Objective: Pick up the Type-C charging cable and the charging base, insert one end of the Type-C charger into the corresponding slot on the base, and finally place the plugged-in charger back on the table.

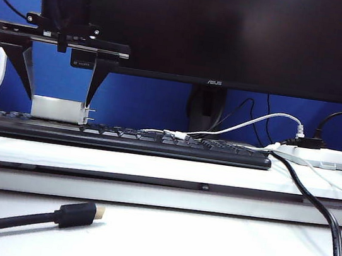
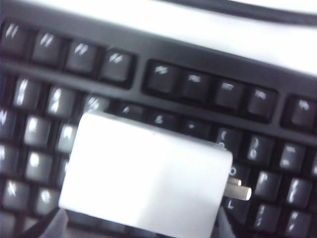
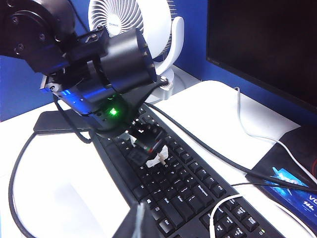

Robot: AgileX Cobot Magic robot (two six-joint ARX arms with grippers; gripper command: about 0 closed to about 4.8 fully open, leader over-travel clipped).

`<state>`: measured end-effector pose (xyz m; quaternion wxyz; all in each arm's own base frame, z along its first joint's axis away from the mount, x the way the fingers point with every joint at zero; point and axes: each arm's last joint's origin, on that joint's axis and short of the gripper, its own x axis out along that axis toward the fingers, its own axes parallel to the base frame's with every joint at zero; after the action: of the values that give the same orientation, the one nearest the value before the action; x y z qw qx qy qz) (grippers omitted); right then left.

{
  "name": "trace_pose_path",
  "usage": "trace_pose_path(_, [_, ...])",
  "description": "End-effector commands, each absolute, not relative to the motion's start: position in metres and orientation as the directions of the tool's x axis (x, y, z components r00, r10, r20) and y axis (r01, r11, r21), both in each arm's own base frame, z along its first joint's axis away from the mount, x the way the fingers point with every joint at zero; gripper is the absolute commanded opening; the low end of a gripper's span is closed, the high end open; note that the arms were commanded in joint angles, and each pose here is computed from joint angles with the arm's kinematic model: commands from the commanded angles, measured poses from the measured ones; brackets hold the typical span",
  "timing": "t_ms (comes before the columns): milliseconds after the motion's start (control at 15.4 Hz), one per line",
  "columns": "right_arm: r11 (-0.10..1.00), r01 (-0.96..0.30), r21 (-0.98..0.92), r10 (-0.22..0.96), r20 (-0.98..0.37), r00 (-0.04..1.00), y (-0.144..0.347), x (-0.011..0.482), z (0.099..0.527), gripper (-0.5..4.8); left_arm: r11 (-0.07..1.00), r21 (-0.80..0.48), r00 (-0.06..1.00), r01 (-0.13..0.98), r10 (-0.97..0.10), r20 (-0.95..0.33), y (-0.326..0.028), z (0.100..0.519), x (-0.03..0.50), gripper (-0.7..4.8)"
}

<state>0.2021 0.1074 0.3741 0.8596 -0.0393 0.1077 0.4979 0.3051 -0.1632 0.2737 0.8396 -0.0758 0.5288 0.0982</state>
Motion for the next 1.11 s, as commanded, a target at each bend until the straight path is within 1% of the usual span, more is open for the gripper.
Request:
trace_pose_path(65, [0.5,-0.866,0.024,0.85,-0.207,0.485,0.107,0.201,0.378,-0.01,0.995,0.061,0.474,-0.082,0.093,-0.876,-0.164,0.277,0.309,4.04])
trace_pose_path(130, [0.5,-0.866,0.022,0.85,-0.205,0.486,0.107,0.201,0.379,-0.01,0.994,0.107,0.492,0.025,0.081,-0.867,-0.166,0.278,0.311,4.04])
trace_pose_path(195, [0.5,-0.866,0.022,0.85,-0.202,0.486,0.107,0.201,0.379,-0.01,0.988,0.133,0.501,0.08,0.076,-0.862,-0.166,0.278,0.312,4.04])
trace_pose_path(325, [0.5,-0.866,0.03,0.853,-0.191,0.486,0.107,0.201,0.381,-0.01,0.953,0.203,0.516,0.225,0.061,-0.855,-0.167,0.279,0.314,4.04])
trace_pose_path(390, [0.5,-0.865,0.034,0.853,-0.188,0.486,0.107,0.201,0.381,-0.01,0.953,0.211,0.516,0.219,0.071,-0.854,-0.167,0.279,0.313,4.03])
trace_pose_path(455, [0.5,-0.865,0.034,0.853,-0.188,0.486,0.107,0.201,0.381,-0.01,0.976,0.183,0.501,0.117,0.101,-0.86,-0.165,0.279,0.311,3.98])
trace_pose_path(520, [0.501,-0.865,0.034,0.853,-0.188,0.486,0.107,0.201,0.381,-0.01,0.994,0.083,0.433,-0.067,0.104,-0.895,-0.162,0.277,0.304,3.98])
trace_pose_path(585, [0.5,-0.865,0.034,0.853,-0.188,0.486,0.107,0.201,0.381,-0.01,0.992,0.044,0.408,-0.118,0.089,-0.909,-0.162,0.276,0.303,3.98])
trace_pose_path(715, [0.5,-0.865,0.034,0.853,-0.188,0.486,0.107,0.201,0.381,-0.01,0.958,-0.117,0.352,-0.261,-0.018,-0.936,-0.165,0.275,0.301,3.99])
trace_pose_path(780, [0.5,-0.865,0.034,0.853,-0.188,0.486,0.107,0.201,0.381,-0.01,0.922,-0.195,0.336,-0.335,-0.076,-0.939,-0.167,0.275,0.301,3.99])
trace_pose_path(845, [0.5,-0.865,0.034,0.853,-0.188,0.486,0.107,0.201,0.381,-0.01,0.89,-0.257,0.351,-0.377,-0.119,-0.929,-0.169,0.275,0.304,3.99])
trace_pose_path(976, [0.497,-0.867,0.035,0.855,-0.188,0.483,0.107,0.201,0.381,-0.01,0.83,-0.317,0.381,-0.459,-0.138,-0.914,-0.171,0.277,0.307,3.99])
trace_pose_path(1041, [0.497,-0.867,0.035,0.855,-0.188,0.483,0.107,0.201,0.381,-0.01,0.791,-0.334,0.391,-0.513,-0.132,-0.911,-0.171,0.277,0.308,3.99])
trace_pose_path(1106, [0.497,-0.867,0.035,0.855,-0.188,0.483,0.107,0.201,0.381,-0.01,0.776,-0.336,0.395,-0.534,-0.122,-0.91,-0.171,0.277,0.308,3.99])
